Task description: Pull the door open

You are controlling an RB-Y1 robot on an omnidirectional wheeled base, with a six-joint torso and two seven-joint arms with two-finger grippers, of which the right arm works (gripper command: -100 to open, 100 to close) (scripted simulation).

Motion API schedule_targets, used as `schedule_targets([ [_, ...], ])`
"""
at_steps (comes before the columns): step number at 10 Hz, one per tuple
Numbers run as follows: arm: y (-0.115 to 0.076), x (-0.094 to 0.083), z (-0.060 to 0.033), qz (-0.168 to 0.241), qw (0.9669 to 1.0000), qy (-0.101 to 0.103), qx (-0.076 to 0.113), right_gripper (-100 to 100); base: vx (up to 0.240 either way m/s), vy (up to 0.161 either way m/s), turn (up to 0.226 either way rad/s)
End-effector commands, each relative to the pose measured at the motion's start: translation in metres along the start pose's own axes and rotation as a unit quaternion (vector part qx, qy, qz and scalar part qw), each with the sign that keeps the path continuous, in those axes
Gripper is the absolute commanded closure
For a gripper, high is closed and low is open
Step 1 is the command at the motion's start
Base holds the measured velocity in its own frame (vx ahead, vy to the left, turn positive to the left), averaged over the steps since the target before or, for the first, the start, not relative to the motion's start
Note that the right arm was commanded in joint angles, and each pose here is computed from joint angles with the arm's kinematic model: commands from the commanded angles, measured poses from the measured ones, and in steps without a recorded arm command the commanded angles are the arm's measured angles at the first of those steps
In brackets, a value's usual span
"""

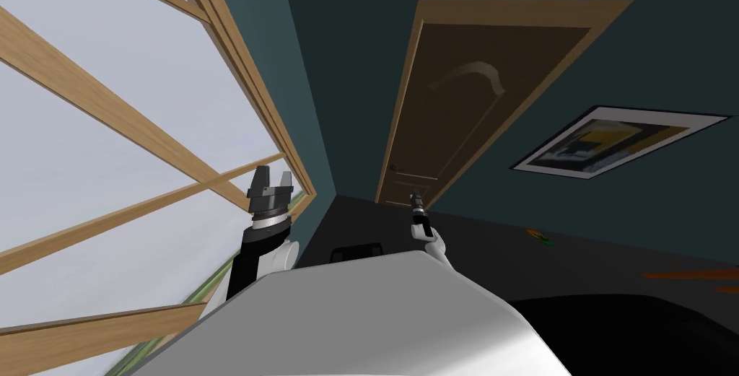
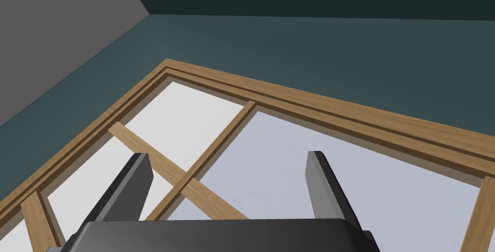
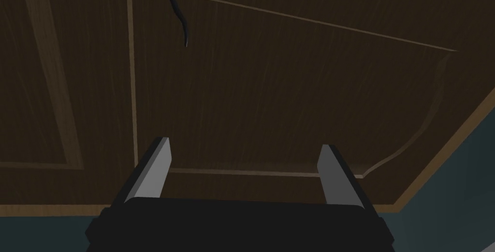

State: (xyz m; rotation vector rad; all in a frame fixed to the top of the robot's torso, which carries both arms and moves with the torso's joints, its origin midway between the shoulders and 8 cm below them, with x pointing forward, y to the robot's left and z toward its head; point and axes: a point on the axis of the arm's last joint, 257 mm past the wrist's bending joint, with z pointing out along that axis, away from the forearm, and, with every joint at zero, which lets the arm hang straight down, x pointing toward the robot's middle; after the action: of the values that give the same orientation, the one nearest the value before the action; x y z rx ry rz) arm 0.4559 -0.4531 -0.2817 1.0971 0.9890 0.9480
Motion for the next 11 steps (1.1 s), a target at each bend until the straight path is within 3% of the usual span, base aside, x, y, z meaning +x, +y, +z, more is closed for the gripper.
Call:
schedule_targets([
  [1,-0.010,-0.010,0.0002,0.001,0.9999,-0.007,0.010,-100,0.111,-0.005,0.161],
  [11,-0.057,-0.058,-0.0027,0.009,0.9971,-0.050,0.057,-100,0.089,-0.013,0.111],
])
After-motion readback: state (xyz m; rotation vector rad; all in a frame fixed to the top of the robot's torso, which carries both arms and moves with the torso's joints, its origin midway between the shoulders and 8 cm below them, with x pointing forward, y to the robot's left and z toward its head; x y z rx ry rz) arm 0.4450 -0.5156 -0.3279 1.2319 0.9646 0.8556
